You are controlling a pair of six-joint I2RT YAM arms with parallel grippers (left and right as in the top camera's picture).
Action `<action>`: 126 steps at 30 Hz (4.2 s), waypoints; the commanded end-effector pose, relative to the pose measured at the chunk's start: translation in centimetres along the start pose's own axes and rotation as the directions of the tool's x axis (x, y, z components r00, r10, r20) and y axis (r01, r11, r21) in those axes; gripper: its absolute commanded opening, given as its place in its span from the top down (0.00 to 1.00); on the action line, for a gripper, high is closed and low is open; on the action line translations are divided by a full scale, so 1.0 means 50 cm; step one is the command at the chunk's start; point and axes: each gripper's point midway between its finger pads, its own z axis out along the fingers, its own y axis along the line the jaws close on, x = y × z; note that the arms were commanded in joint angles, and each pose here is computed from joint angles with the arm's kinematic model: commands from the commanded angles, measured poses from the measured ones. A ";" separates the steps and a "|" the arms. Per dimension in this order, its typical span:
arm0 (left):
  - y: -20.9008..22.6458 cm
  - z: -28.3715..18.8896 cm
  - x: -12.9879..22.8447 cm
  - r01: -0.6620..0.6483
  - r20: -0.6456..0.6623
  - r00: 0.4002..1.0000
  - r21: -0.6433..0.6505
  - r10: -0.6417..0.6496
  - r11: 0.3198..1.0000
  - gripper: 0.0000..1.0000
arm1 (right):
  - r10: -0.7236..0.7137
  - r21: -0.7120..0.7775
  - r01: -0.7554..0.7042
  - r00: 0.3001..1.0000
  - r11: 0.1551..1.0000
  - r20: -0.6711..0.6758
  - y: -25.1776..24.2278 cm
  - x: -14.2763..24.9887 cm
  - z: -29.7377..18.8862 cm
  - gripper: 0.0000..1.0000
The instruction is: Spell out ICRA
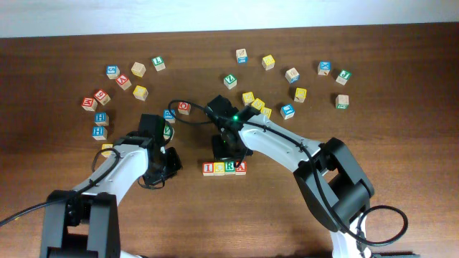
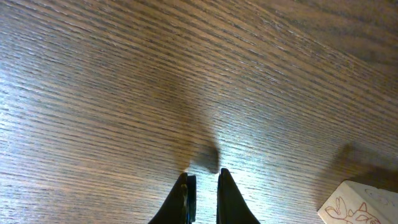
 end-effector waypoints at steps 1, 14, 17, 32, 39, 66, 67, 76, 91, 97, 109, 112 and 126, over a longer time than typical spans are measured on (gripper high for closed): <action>0.009 0.001 -0.003 0.002 0.004 1.000 -0.015 -0.002 1.000 0.94 | 0.009 -0.008 -0.009 1.000 1.000 -0.013 0.004 0.002 0.002 0.96; 0.009 0.001 -0.003 0.002 0.004 1.000 -0.015 -0.002 1.000 0.94 | 0.012 -0.021 -0.013 0.999 1.000 -0.039 0.007 0.013 0.001 0.96; 0.009 0.001 -0.003 0.002 0.004 1.000 -0.015 -0.002 1.000 0.94 | 0.012 -0.020 -0.013 0.999 1.000 -0.042 0.006 0.014 0.001 0.96; 0.009 0.001 -0.003 0.002 0.004 1.000 -0.015 -0.002 1.000 0.94 | 0.014 -0.017 -0.015 0.998 1.000 -0.053 0.004 0.019 0.001 0.96; 0.009 0.001 -0.003 0.002 0.004 1.000 -0.014 -0.002 1.000 0.96 | 0.009 -0.034 -0.010 1.000 0.999 -0.018 0.012 0.001 0.001 0.96; -0.130 0.005 0.038 -0.210 0.020 0.978 0.157 0.209 0.965 1.00 | 0.113 -0.019 -0.125 0.944 0.992 -0.311 -0.114 0.093 -0.023 0.96; -0.134 0.005 0.041 -0.210 0.014 0.977 0.168 0.211 0.963 1.00 | 0.112 -0.025 -0.126 0.944 0.992 -0.311 -0.111 0.093 -0.023 0.95; -0.154 0.005 0.057 -0.236 0.003 0.971 0.194 0.240 0.952 1.00 | 0.106 -0.080 -0.139 0.940 0.987 -0.325 -0.091 0.094 -0.025 0.96; -0.152 0.005 0.059 -0.234 -0.002 0.971 0.192 0.239 0.953 1.00 | 0.102 -0.081 -0.134 0.945 0.988 -0.310 -0.091 0.087 -0.023 0.96; -0.152 0.005 0.059 -0.234 -0.001 0.971 0.192 0.239 0.953 1.00 | 0.099 -0.087 -0.131 0.948 0.988 -0.301 -0.089 0.082 -0.022 0.96; -0.150 0.005 0.057 -0.235 0.002 0.971 0.186 0.239 0.954 0.92 | 0.104 -0.081 -0.135 0.945 0.988 -0.311 -0.092 0.087 -0.023 0.78; -0.150 0.005 0.057 -0.235 0.002 0.971 0.185 0.239 0.954 0.92 | 0.107 -0.069 -0.135 0.944 0.988 -0.313 -0.096 0.088 -0.024 0.66; -0.127 0.009 0.053 -0.237 0.007 0.971 0.124 0.238 0.964 0.94 | 0.118 0.102 -0.094 0.958 0.990 -0.262 -0.144 0.061 -0.066 0.36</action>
